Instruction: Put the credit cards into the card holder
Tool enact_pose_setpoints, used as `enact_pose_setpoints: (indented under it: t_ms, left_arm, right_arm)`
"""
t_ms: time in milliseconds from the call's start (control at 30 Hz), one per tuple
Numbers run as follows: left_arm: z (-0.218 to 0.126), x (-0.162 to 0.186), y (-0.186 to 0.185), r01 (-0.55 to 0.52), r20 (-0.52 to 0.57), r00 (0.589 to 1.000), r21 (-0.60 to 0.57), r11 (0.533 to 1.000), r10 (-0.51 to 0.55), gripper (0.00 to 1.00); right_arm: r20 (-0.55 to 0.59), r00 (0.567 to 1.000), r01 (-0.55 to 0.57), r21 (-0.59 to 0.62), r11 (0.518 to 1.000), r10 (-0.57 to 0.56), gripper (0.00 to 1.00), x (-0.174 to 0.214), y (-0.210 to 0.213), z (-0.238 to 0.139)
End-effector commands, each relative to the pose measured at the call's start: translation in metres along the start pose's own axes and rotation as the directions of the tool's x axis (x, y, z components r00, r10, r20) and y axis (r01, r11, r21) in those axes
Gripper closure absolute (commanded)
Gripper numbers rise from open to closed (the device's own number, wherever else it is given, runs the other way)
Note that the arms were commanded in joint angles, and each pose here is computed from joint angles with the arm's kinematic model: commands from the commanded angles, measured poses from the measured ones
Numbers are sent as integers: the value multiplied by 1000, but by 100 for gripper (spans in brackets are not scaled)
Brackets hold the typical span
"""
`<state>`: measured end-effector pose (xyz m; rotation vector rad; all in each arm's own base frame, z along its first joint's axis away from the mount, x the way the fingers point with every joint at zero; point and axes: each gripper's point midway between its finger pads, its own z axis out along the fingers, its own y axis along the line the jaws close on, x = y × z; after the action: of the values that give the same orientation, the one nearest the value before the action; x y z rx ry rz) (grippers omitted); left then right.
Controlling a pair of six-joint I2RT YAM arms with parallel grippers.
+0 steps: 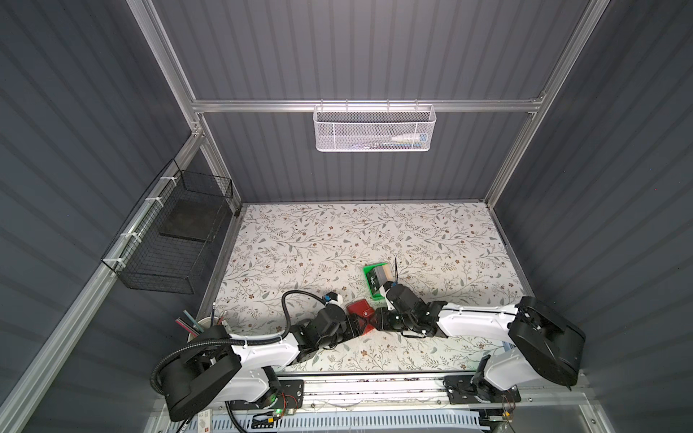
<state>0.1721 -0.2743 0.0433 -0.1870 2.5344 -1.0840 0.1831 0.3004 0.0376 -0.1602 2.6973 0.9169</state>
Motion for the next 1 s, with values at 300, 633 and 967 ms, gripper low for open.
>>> enact_pose_setpoints:
  t_ms: [300, 633, 967]
  left_arm:
    - [-20, -12, 2, -20, -26, 999, 26, 999, 21, 32]
    - [-31, -3, 7, -29, -135, 990, 61, 998, 37, 33]
    - [-27, -9, 17, 17, -81, 997, 38, 999, -14, 35]
  right_arm:
    - [49, 999, -26, 84, 996, 21, 59, 8, -10, -25]
    - [101, 995, -39, 95, 995, 29, 55, -14, -7, -35]
    - [66, 998, -16, 42, 999, 13, 55, -19, -8, -33]
